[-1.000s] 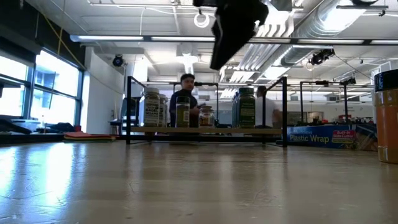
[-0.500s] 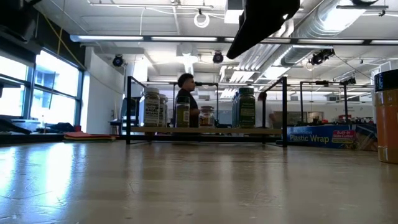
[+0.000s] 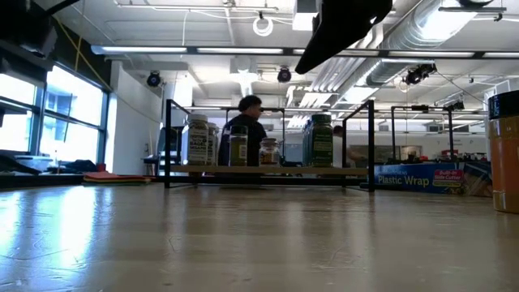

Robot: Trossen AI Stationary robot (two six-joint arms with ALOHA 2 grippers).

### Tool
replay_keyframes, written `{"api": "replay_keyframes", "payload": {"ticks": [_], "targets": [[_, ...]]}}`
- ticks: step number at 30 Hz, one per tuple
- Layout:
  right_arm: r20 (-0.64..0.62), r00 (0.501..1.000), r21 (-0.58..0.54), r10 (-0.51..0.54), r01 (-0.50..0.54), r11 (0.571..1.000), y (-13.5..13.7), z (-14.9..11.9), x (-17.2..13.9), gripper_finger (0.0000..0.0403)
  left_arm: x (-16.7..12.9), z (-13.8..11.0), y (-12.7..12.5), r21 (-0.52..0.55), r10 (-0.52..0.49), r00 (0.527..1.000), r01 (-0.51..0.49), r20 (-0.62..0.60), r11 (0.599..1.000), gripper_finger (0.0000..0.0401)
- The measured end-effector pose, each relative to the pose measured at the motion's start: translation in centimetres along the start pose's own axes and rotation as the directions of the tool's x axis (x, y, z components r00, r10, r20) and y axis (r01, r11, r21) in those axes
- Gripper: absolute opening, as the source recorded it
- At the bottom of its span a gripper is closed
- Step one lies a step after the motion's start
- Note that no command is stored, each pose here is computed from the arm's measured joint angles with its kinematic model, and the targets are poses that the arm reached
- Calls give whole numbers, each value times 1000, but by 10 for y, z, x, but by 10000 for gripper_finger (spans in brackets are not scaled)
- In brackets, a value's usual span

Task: Shelf spices
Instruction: Put the black seasoning bottle on the shelf aligned with the other black seasoning bottle

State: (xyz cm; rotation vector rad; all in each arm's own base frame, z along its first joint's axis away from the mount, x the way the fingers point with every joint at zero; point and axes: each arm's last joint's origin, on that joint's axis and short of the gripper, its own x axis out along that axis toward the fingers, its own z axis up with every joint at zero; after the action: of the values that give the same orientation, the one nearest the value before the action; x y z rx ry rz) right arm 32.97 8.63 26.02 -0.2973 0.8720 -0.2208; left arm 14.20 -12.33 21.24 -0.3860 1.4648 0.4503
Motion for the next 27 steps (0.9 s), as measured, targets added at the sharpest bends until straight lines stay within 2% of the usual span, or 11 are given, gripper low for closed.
{"api": "replay_keyframes", "payload": {"ticks": [5, 10, 13, 15, 20, 23, 27], "targets": [[-13, 1000, -16, -2, 1, 1000, 0, -1, 0, 277, -12, 15, -4, 5, -48, 998, 48, 48, 999, 199], [-86, 996, -39, -14, 11, 999, -1, -9, 0, 277, -32, 54, -1, 14, -107, 978, 106, 177, 994, 199], [-142, 988, -24, -52, 49, 999, -4, -16, -4, 277, -52, 91, 7, 50, -116, 961, 107, 249, 993, 199], [-170, 982, 1, -80, 82, 997, -8, -19, -8, 277, -69, 120, 12, 111, -122, 947, 93, 297, 990, 199], [-195, 975, 80, -109, 126, 989, -13, -24, -18, 277, -111, 202, 29, 296, -84, 916, -39, 392, 954, 199], [-195, 975, 102, -105, 126, 987, -9, -25, -22, 277, -119, 249, 50, 366, 0, 928, -147, 373, 919, 199], [-188, 978, 114, -87, 110, 987, 3, -27, -28, 277, -109, 304, 85, 387, 96, 940, -226, 326, 894, 199]]}}
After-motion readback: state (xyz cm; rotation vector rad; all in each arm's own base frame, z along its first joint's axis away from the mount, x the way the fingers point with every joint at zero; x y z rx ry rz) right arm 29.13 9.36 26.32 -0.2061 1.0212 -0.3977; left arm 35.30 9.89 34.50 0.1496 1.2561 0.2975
